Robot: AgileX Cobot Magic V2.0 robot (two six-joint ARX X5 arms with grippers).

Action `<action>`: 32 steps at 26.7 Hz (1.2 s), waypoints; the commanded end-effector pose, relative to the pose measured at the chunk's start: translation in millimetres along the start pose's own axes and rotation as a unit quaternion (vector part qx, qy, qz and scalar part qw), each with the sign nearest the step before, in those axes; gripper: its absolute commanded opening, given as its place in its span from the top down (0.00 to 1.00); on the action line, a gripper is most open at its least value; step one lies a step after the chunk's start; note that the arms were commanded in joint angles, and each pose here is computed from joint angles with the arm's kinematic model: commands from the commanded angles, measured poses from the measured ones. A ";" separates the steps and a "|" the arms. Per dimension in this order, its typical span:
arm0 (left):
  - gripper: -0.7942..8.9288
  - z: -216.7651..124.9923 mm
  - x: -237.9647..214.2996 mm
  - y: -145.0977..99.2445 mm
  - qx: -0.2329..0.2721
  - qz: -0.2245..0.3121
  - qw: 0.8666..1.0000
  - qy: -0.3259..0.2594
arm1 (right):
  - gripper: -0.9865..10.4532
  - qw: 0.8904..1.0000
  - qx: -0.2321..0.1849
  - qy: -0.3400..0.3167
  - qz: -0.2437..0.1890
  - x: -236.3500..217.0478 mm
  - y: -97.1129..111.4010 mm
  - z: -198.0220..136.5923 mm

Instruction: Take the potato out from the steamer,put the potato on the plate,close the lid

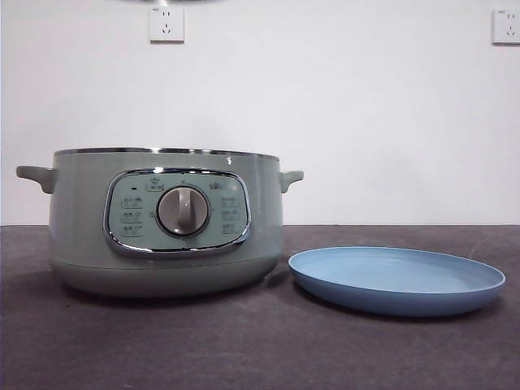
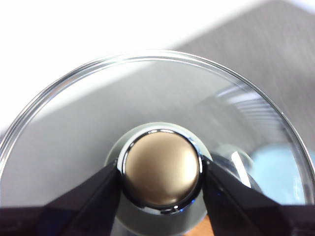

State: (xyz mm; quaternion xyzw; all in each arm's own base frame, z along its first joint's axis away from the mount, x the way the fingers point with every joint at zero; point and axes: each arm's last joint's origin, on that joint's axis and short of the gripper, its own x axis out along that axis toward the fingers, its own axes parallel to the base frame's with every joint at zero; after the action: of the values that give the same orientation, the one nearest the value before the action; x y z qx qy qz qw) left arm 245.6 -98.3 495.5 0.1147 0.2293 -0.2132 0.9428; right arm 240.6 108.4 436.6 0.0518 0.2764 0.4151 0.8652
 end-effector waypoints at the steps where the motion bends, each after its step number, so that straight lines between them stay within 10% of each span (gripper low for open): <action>1: 0.93 3.8 -39.7 11.9 -0.002 0.038 0.998 -0.052 | 0.31 0.999 -0.030 0.028 -0.004 18.3 4.4 10.7; 12: 0.93 -23.6 -124.8 27.6 -0.038 0.130 0.989 -0.061 | 0.31 0.989 -0.092 0.106 -0.045 132.1 24.9 20.0; 21: 0.93 -32.0 -146.0 20.9 -0.039 0.133 0.988 -0.064 | 0.31 0.958 -0.141 0.240 -0.068 261.0 24.4 -51.2; 32: 0.93 -32.2 -145.8 20.9 -0.039 0.132 0.988 -0.063 | 0.37 0.944 -0.144 0.290 -0.062 308.0 16.0 -91.3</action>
State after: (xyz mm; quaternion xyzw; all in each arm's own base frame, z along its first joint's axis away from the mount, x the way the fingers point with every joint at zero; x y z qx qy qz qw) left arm 131.8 -20.0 531.7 0.0928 0.1962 -0.0860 0.9724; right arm 334.8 333.2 242.1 -0.2056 0.4479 0.3933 0.7761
